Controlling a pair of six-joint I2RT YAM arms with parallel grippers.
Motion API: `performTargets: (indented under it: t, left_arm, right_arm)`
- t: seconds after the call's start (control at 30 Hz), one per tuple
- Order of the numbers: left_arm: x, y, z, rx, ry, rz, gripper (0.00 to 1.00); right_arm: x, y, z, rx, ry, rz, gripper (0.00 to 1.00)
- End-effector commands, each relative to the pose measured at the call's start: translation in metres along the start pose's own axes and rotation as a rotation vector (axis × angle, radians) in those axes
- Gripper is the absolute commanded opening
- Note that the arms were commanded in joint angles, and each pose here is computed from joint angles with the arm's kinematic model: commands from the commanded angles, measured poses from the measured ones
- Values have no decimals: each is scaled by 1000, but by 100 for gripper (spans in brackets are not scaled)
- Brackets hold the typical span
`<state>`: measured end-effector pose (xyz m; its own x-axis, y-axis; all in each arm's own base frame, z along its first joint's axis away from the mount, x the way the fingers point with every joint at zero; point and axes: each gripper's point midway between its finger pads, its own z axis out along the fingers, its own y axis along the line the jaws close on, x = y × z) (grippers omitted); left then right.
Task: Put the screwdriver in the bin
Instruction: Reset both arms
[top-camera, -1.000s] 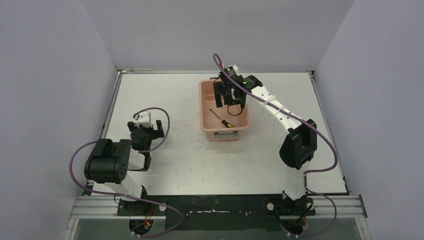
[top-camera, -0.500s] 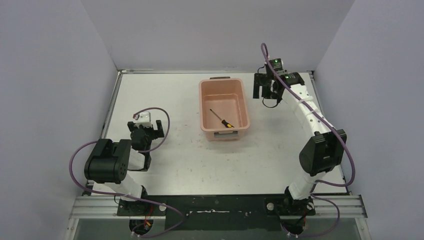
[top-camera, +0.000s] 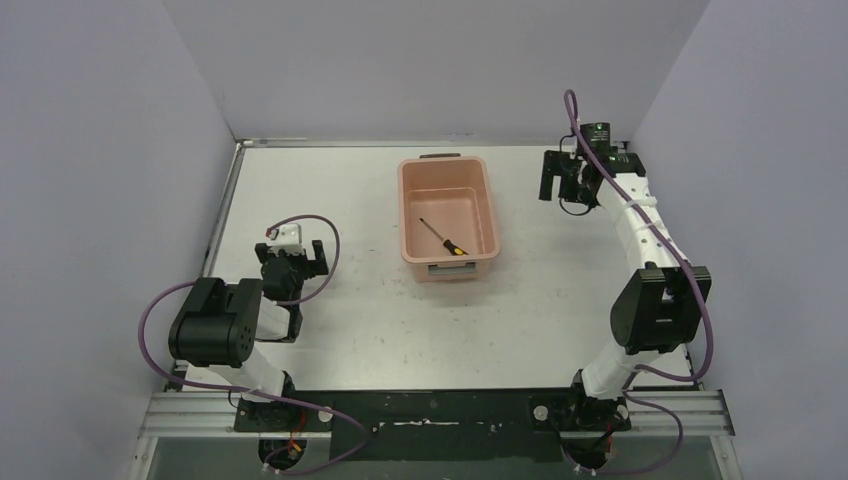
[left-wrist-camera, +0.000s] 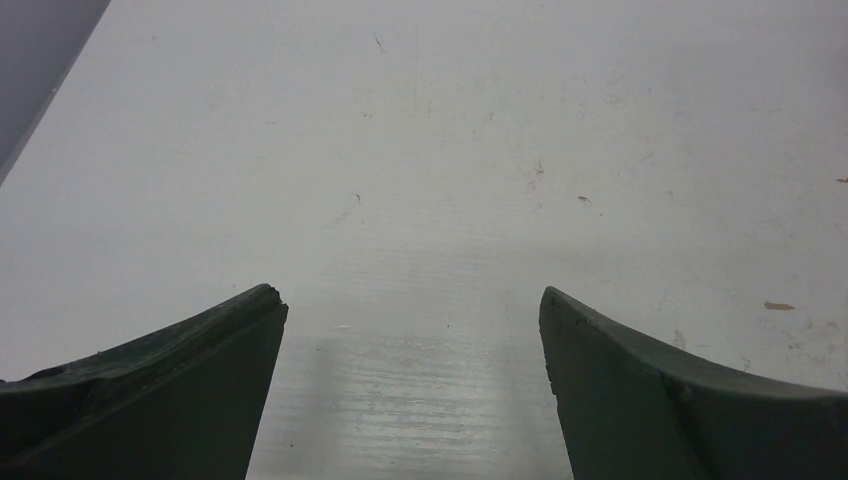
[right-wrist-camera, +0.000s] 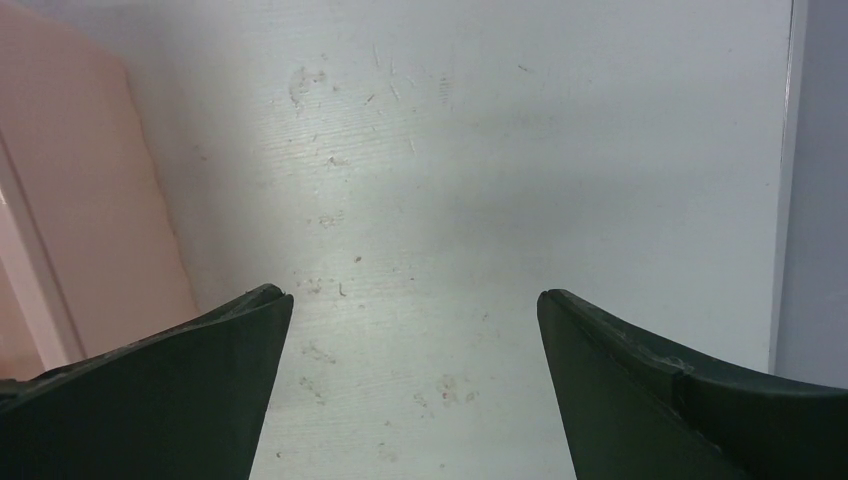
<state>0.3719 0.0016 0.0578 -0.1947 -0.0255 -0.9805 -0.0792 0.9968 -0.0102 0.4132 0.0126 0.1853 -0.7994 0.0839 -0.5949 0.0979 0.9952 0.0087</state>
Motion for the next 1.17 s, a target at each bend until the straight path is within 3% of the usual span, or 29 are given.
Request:
performTargets:
  t: [0.0,0.37,1.13]
  left_arm:
    - [-18,-2,6,9,-55,3,97]
    - [-18,-2,6,8,-55,3,97]
    - [-17,-3,6,9,-54,3,97]
  right_arm:
    - [-25,3,-23,-32,-121,-7,100]
    - [-26,-11,-25,46,-131,-14,100]
    - [-32,-10,-28,32,-170,-42,100]
